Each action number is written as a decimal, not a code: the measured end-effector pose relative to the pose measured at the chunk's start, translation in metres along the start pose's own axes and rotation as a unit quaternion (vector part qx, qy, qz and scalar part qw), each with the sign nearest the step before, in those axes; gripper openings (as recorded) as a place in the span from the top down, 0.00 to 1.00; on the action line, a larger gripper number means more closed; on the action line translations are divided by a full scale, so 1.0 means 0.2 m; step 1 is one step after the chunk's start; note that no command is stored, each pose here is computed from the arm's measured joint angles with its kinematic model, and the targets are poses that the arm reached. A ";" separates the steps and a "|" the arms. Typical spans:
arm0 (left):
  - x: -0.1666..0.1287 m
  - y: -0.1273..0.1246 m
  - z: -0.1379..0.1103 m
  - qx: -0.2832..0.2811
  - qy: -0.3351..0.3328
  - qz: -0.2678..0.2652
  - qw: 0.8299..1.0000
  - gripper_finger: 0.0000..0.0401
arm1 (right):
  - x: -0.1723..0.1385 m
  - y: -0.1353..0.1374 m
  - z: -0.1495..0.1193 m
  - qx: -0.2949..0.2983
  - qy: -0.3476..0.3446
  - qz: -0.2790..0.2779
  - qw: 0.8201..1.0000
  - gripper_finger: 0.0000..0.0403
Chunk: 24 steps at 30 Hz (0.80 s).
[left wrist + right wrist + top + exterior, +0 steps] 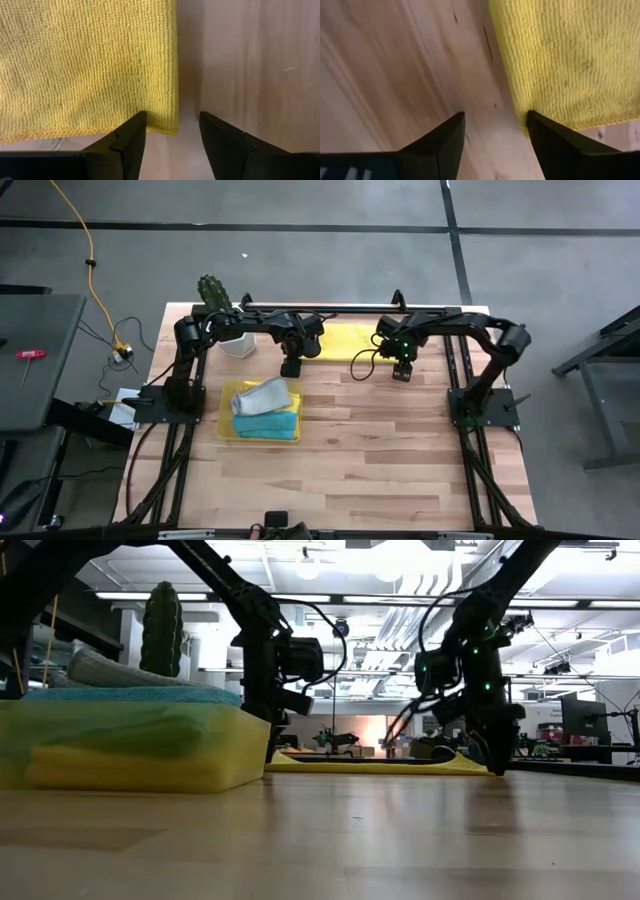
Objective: Fold microfiber towels
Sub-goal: Fold the yellow microfiber towel
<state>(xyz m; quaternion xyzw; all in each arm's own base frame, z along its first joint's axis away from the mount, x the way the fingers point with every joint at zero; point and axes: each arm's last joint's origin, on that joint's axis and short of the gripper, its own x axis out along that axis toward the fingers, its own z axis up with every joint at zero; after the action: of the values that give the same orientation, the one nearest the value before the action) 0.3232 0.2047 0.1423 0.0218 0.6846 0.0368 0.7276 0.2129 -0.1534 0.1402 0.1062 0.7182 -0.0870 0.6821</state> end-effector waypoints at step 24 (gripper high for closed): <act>0.00 -0.01 -0.02 -0.009 0.028 -0.001 1.000 0.57 | -0.01 -0.04 0.00 0.166 0.023 0.062 0.984 0.73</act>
<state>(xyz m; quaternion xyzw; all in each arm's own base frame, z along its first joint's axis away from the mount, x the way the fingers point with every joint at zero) 0.3188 0.2029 0.1422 0.0134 0.7041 0.0430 0.7087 0.2118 -0.1614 0.1424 0.2642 0.7012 -0.1597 0.6426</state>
